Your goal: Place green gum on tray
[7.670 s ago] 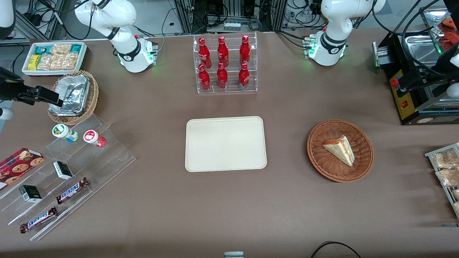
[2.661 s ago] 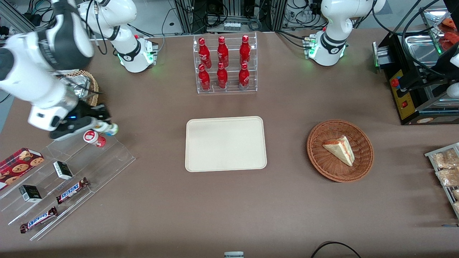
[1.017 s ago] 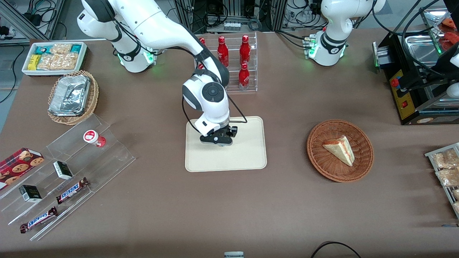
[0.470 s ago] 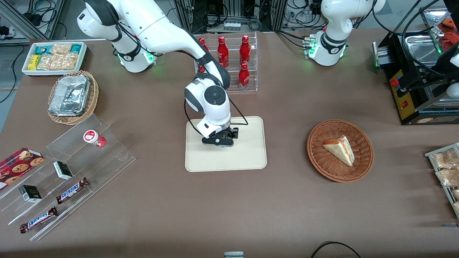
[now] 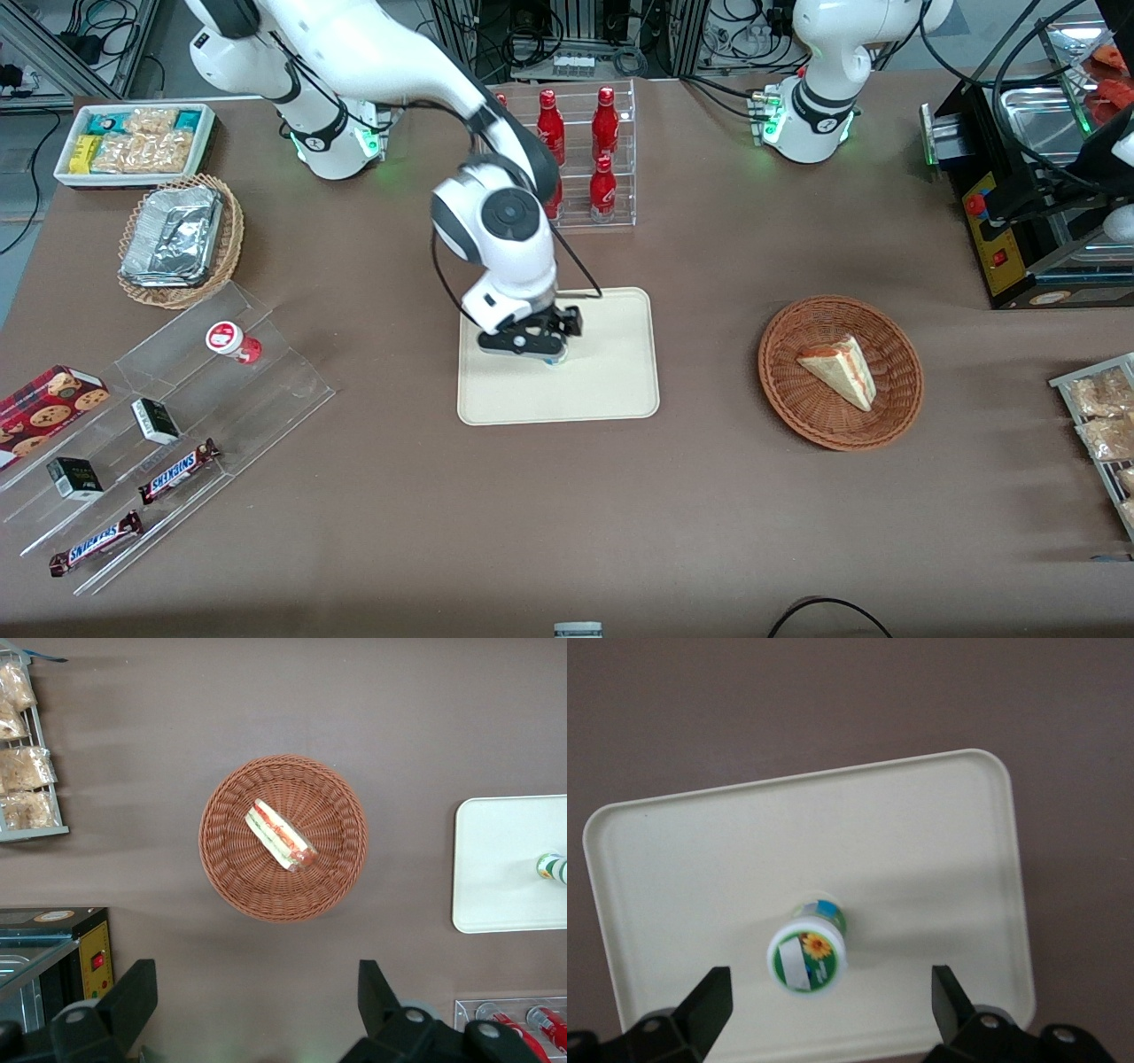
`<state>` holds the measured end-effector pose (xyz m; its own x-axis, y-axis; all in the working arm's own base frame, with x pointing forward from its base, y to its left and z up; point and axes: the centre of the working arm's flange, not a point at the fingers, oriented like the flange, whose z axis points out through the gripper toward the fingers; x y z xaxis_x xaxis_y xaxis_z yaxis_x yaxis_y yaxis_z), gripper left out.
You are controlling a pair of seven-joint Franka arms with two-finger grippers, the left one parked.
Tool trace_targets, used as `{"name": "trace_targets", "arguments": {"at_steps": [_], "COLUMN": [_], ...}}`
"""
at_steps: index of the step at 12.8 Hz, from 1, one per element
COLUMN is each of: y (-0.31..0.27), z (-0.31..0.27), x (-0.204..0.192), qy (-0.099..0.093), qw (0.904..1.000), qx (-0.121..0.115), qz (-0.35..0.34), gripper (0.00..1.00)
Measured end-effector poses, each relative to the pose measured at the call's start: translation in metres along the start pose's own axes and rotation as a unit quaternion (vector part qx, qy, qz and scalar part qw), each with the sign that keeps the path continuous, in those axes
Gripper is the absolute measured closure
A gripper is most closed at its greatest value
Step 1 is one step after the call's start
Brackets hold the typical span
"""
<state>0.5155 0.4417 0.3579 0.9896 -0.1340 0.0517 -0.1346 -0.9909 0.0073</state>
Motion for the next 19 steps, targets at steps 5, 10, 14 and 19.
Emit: {"name": "trace_targets", "arguments": {"at_steps": [5,10,14,19], "y": [0.133,0.316,0.422,0.458], "z": [-0.128,-0.194,-0.215,-0.222], "x": [0.044,0.082,0.090,0.095], "qy": [-0.042,-0.079,-0.086,-0.081], "qw": [0.9976,0.9938,0.9948,0.9965], "qx": [-0.017,-0.007,0.003,0.005], "qz": [-0.053,-0.079,-0.054,-0.021], "gripper": [0.00,0.00,0.00,0.00]}}
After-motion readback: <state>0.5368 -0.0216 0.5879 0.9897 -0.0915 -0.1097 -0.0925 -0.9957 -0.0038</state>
